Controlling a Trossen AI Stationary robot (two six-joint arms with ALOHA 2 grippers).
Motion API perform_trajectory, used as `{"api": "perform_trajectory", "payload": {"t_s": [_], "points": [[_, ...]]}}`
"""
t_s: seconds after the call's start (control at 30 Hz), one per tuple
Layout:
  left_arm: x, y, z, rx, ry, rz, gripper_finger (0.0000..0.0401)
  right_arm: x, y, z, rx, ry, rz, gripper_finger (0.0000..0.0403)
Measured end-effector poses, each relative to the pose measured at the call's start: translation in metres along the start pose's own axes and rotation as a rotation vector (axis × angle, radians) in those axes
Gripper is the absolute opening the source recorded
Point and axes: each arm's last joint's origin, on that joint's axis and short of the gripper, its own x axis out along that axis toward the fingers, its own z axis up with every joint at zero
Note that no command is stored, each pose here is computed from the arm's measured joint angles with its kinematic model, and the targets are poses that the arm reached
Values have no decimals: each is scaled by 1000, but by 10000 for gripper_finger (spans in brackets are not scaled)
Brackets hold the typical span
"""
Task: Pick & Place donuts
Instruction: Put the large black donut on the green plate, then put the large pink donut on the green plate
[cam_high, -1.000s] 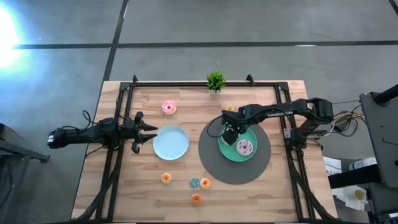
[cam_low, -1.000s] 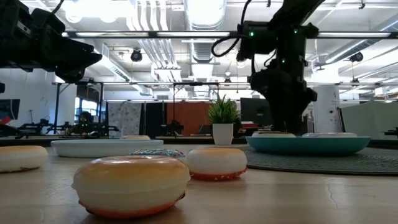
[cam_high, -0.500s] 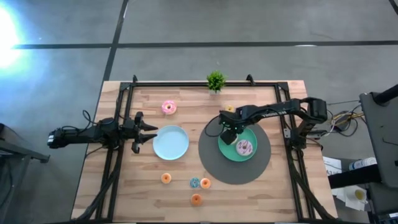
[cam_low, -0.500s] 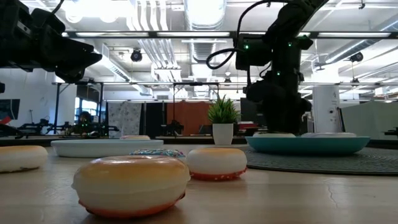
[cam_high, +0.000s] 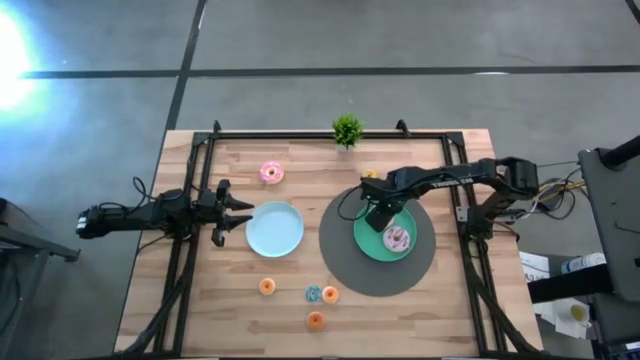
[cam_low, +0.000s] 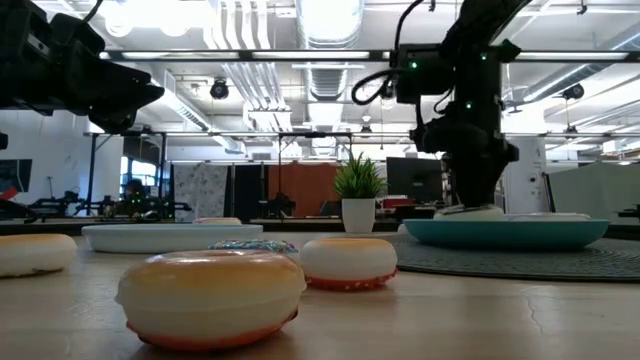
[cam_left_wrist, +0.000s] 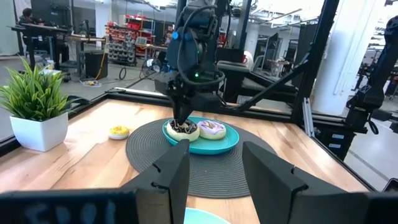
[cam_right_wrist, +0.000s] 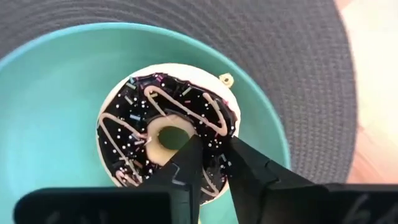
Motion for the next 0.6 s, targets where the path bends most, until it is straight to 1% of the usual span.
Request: {"api": "perform_trajectory", "payload": {"t_s": [0.07, 0.17, 0.43, 0.6], "points": [[0, 0, 0, 0, -1, 0, 123, -5, -1, 0, -1, -18, 12, 65], [0, 0, 0, 0, -1, 0, 123, -7, -1, -1, -5, -24, 15, 95], [0, 0, 0, 0, 0, 1, 123, -7, -3, -3, -23, -1, 1, 203], [0, 0, 0, 0, -1, 0, 123, -20, -3, -2, -100, -37, 23, 247]]}}
